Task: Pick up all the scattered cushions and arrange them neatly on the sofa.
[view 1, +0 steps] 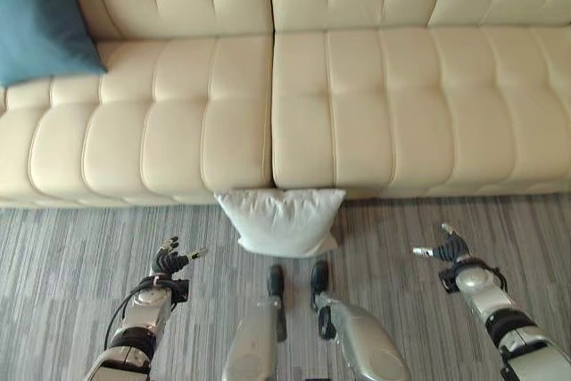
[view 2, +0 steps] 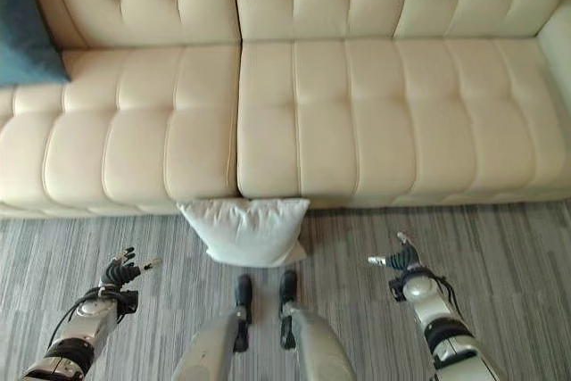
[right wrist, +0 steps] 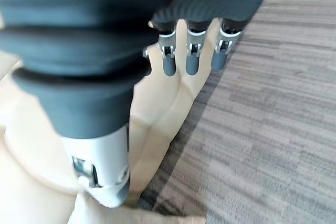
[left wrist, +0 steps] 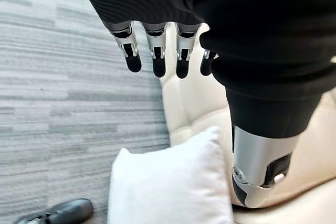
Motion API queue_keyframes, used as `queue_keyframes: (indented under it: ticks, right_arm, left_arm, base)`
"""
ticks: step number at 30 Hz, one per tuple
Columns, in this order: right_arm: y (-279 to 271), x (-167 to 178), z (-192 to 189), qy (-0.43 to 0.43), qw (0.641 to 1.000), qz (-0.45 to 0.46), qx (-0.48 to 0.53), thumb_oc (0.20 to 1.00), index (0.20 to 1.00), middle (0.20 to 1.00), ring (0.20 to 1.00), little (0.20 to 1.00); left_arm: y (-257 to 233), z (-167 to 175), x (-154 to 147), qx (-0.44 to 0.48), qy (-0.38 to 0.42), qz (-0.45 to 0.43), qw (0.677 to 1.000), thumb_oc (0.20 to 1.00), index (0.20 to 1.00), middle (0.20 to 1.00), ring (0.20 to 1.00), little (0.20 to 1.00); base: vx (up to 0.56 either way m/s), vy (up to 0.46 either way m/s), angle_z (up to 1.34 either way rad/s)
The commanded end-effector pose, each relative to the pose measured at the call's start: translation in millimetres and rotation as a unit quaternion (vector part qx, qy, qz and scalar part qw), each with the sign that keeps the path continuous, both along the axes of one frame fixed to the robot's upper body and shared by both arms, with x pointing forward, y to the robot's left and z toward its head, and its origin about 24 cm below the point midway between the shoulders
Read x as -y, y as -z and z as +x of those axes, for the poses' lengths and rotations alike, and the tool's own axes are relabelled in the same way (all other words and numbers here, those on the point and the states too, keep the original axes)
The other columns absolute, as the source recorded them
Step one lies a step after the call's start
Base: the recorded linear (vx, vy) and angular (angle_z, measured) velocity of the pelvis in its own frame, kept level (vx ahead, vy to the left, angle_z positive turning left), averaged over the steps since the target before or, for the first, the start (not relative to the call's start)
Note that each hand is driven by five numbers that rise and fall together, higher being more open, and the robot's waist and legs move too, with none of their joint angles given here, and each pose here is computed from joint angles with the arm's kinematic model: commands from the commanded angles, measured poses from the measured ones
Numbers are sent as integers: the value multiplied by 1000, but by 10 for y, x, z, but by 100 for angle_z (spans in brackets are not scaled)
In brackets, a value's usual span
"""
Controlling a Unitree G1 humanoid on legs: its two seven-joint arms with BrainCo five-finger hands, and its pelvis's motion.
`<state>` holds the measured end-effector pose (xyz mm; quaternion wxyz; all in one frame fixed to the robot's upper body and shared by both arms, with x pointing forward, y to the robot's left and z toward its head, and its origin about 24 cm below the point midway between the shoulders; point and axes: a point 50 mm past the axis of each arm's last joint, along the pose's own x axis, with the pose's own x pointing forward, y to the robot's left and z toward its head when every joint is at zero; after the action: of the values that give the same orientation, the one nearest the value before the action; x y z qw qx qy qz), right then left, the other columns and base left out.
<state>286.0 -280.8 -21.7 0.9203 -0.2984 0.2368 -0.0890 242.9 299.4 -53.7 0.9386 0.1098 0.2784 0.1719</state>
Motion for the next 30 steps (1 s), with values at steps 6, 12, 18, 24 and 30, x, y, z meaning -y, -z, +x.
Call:
queue_keyframes:
  ticks: [6, 12, 18, 24, 30]
  right_arm:
    - [-346, 42, 334, 21, 998, -11, 53, 1000, 1000, 1000, 1000, 1000]
    - [-1007, 115, 733, 53, 988, -9, 147, 1000, 1000, 1000, 1000, 1000]
    - [-1697, -72, 1019, 38, 961, 29, 272, 1000, 1000, 1000, 1000, 1000]
    - [-2199, -450, 1216, 14, 934, 71, 351, 1000, 1000, 1000, 1000, 1000]
    - [-2570, -1319, 1339, -70, 896, 175, 401, 1000, 1000, 1000, 1000, 1000]
  left_arm:
    - [-620, 449, -318, 82, -7, 68, 994, 1000, 1000, 1000, 1000, 1000]
    - [-1279, 880, -381, 170, -14, 80, 982, 1000, 1000, 1000, 1000, 1000]
    - [-1835, 1224, -103, 253, 46, 98, 961, 1000, 1000, 1000, 1000, 1000]
    - [-2280, 1510, 345, 308, 103, 117, 939, 1000, 1000, 1000, 1000, 1000]
    - [-2778, 1724, 899, 371, 137, 126, 910, 1000, 1000, 1000, 1000, 1000]
  base:
    - [-134, 85, -3]
    - [-77, 32, 8]
    - [28, 21, 6]
    - [83, -10, 3]
    - [56, -41, 6]
